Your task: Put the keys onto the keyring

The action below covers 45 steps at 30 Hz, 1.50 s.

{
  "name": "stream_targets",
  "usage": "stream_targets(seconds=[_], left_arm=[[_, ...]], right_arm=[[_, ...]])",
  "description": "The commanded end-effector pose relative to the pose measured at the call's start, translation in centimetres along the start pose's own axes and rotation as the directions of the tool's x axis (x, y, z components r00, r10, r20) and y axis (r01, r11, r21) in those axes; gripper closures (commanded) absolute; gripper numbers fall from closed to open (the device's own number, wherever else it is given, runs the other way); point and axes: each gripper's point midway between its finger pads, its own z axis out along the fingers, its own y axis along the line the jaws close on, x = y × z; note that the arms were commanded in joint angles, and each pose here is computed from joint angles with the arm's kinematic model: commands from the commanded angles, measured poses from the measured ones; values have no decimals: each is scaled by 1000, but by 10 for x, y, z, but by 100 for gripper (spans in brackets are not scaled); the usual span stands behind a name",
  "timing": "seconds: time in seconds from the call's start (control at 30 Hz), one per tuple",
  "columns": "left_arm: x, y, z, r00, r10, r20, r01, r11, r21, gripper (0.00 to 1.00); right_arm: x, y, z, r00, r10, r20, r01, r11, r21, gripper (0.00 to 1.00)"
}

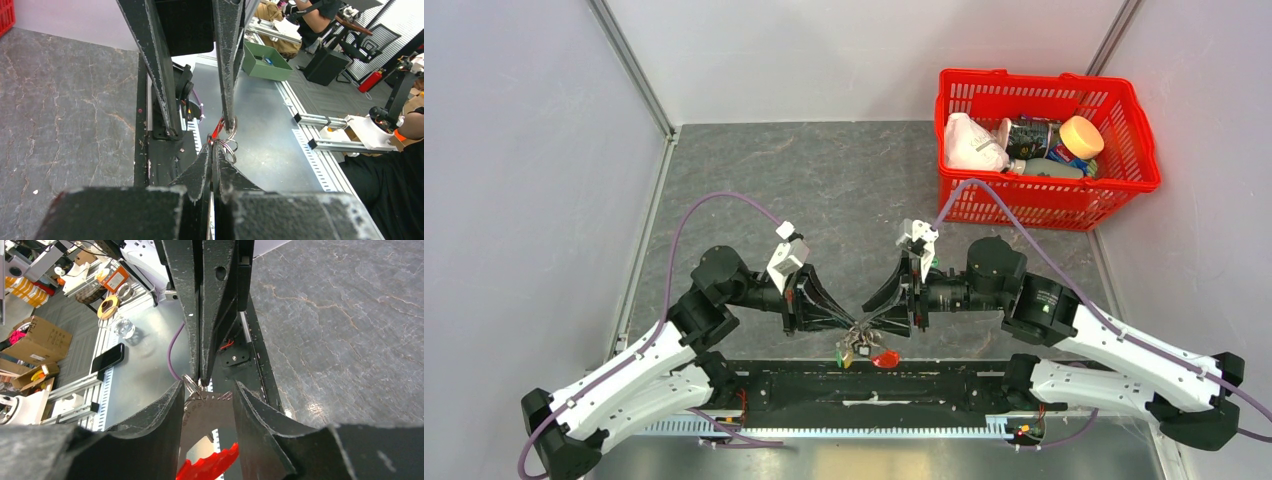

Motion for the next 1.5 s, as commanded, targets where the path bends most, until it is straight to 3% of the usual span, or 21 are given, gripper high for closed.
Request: stream_targets(seconds=[0.0,0.6,0.77,0.9,1.03,1.23,1.47], left_arm=[[-11,-14,1,999,31,28,-33,998,62,98],[-12,-18,1,999,37,29,-39,996,80,98],[-12,-20,0,999,40,31,-43,996,83,98],[-12,-21,-1,998,44,34,-46,995,83,98],[-12,-21,-1,998,46,36,-49,996,81,98],[-12,-21,-3,998,52,41,-55,996,69,98],[-11,-21,-3,998,53,41,-56,996,66,98]], right_arm=[[-17,0,-1,998,-35,59,34,999,18,53],[-18,-5,1,998,-20,61,18,999,41,58],[-23,-30,-7,995,-27,97,8,981,193,56],[-12,-73,-11,997,4,74,-34,911,411,54],[5,-98,-11,999,42,24,-49,857,512,53],[-2,-86,-16,999,7,35,-22,885,464,51],[-15,-39,-17,999,-50,8,46,965,260,51]])
